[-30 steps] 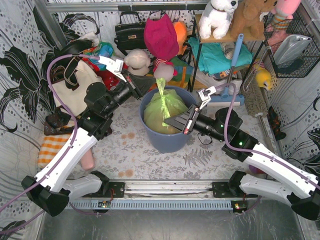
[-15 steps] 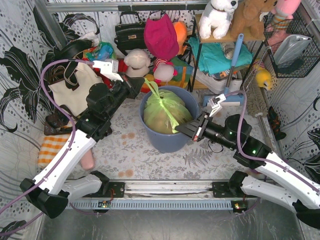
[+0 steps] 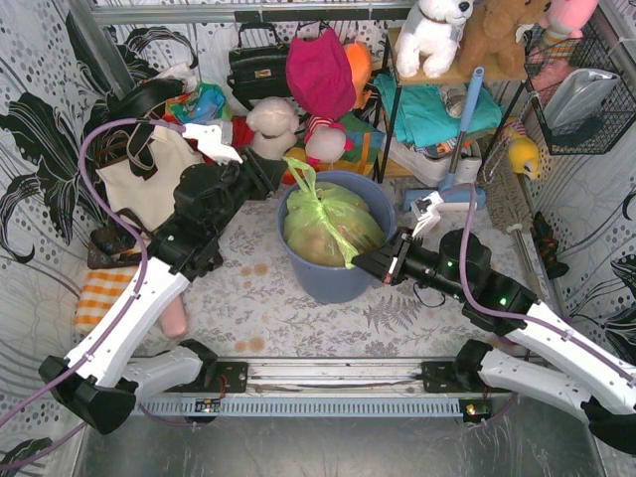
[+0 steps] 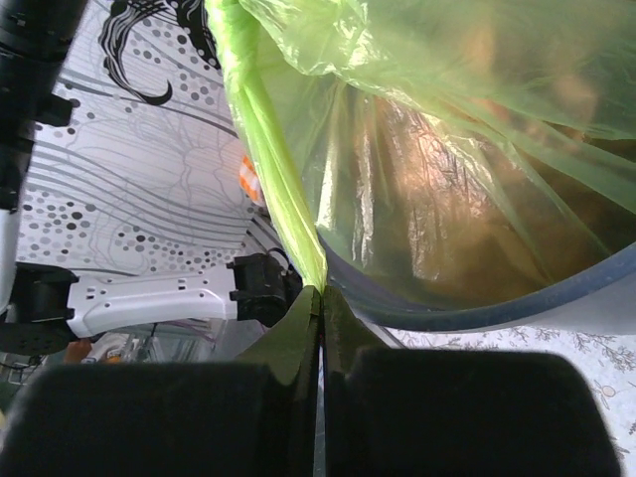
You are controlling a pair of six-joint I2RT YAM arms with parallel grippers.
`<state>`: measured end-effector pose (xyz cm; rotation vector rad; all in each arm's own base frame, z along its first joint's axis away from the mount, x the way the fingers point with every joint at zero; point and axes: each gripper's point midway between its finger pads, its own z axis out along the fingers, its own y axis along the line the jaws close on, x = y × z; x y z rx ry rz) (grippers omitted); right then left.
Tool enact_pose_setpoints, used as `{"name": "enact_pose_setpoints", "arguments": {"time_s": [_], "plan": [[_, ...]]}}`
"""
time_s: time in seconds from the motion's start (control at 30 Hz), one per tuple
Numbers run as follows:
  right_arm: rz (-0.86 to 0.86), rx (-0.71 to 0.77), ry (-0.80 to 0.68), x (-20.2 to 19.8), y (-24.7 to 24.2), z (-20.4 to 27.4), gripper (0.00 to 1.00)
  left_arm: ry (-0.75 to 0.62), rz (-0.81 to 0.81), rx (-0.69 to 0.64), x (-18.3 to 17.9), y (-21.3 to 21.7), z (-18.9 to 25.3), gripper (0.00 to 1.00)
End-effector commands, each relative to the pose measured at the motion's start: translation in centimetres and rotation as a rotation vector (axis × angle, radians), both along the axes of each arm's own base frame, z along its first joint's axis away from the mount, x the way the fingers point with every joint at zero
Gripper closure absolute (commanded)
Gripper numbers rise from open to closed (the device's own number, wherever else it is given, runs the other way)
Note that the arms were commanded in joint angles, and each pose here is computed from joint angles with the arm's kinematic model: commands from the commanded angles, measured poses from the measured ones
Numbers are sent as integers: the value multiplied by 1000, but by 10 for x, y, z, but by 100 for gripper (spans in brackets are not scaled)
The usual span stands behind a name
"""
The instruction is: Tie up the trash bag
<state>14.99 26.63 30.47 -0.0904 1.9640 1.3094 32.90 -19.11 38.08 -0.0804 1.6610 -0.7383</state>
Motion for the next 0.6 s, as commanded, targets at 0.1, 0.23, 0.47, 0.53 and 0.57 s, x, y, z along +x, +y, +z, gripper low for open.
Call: {"name": "enact_pose_setpoints", "arguments": {"time_s": [0.1, 0.23, 0.47, 0.53, 0.57], "plan": [[-8, 3, -42, 6, 3, 6, 100, -4, -125, -50, -19, -16, 34, 50], [-16, 22, -50, 8, 4, 10, 100, 36, -139, -14, -23, -16, 25, 47], [-24, 28, -54, 9, 3, 13, 100, 146, -157, 86, -10, -24, -6, 48], [-26, 25, -54, 10, 3, 12, 100, 169, -158, 99, -5, -27, -13, 48], [-28, 26, -55, 9, 3, 12, 100, 172, -165, 100, -4, -29, -15, 48]]}}
